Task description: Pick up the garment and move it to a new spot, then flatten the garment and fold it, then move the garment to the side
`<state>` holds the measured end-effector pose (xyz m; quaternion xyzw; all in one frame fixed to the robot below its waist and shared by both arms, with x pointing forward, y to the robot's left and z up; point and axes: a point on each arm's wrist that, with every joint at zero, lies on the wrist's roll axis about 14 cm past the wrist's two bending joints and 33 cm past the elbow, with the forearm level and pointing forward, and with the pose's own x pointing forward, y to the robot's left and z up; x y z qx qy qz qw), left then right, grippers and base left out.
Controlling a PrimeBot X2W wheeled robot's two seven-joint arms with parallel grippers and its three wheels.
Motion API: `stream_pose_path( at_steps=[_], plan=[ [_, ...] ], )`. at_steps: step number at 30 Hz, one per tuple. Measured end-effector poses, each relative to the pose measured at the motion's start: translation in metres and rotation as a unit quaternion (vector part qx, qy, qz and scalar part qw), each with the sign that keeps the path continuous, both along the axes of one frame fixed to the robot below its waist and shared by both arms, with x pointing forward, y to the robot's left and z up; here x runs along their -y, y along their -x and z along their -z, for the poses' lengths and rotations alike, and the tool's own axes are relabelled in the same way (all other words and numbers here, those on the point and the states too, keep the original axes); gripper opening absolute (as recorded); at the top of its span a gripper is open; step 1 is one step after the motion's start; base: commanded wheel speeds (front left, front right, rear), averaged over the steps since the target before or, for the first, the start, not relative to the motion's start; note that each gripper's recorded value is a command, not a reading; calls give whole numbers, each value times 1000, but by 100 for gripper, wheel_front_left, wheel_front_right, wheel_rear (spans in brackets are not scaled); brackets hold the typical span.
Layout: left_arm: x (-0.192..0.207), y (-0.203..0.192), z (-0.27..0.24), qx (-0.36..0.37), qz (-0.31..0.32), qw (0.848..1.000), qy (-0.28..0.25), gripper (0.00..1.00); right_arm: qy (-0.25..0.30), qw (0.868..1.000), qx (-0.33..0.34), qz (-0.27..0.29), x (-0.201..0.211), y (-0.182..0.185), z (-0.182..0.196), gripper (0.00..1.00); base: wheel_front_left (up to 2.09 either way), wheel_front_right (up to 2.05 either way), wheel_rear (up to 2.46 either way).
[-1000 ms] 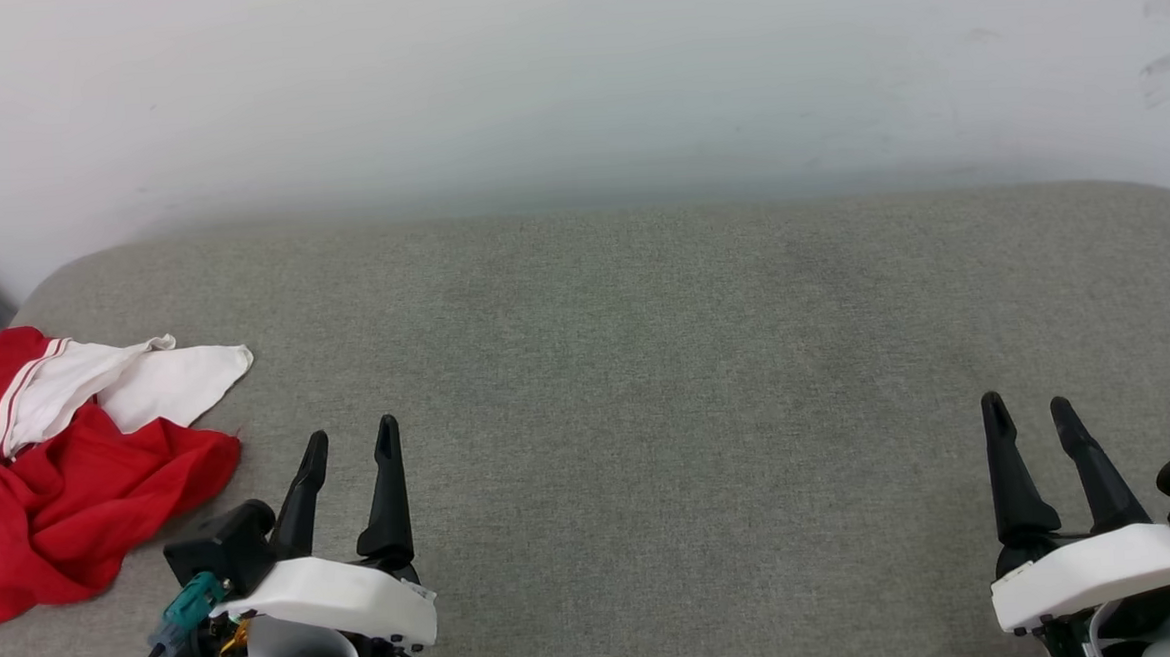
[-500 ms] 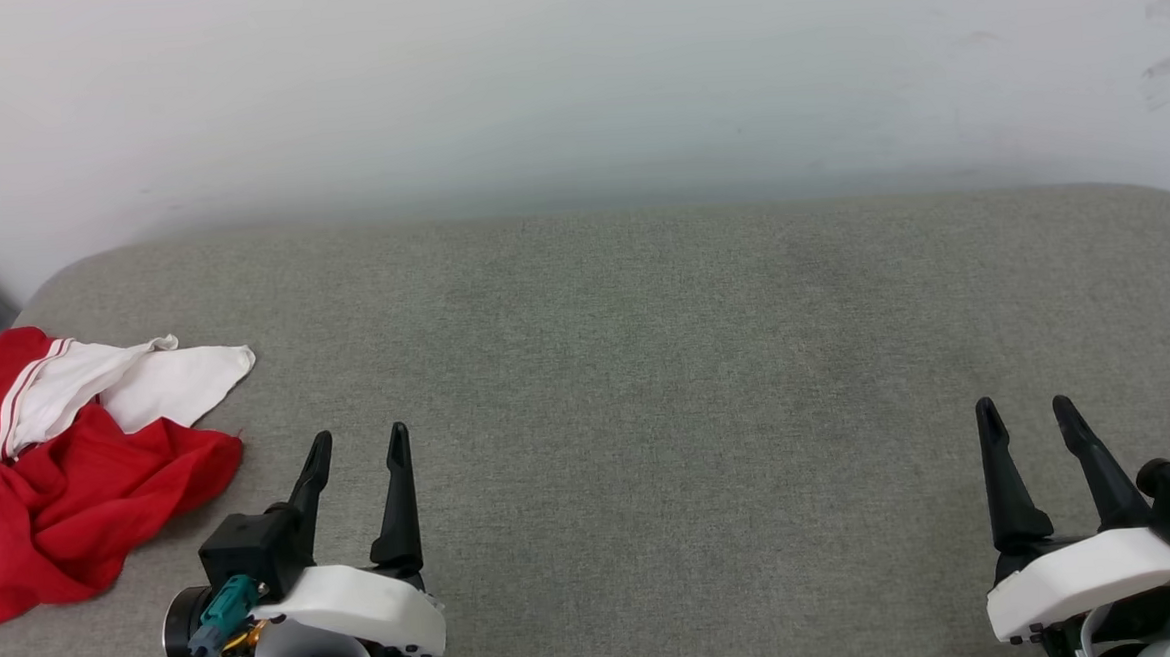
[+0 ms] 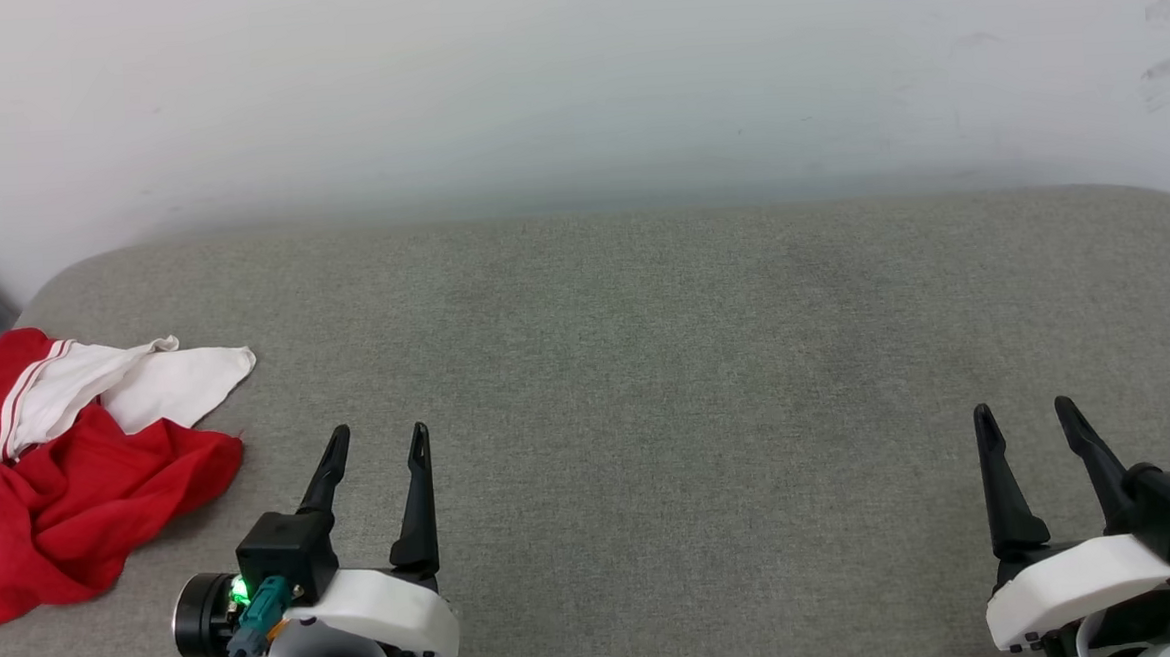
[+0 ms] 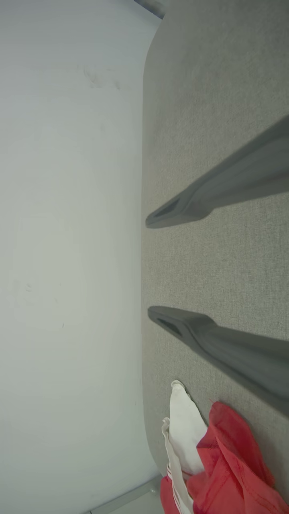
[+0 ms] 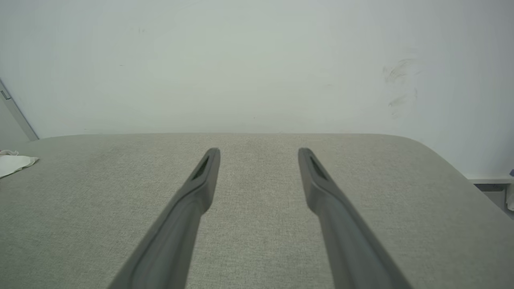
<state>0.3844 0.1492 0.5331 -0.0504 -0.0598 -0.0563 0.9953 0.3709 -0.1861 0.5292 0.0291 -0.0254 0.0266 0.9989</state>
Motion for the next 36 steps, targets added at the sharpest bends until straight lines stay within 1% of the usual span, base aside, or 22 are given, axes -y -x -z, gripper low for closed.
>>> stream_pose_path(
  at_steps=[13,21,24,28,36],
  plan=[
    [5,1,1,9,8,1000,-28,100,37,999,12,-2,-1,-1,-4,100,0,0,0],
    [-3,5,1,15,-6,999,-38,100,57,998,18,-15,-10,-4,-4,100,0,0,0],
    [-10,8,2,14,-18,999,-39,100,65,997,24,-29,-20,-8,-6,100,0,0,0],
    [-27,15,5,8,-43,999,-33,100,61,996,26,-56,-39,-15,-7,100,0,0,0],
    [-79,39,5,5,-124,992,-22,100,40,990,30,-130,-92,-29,-7,100,0,0,0]
  ],
)
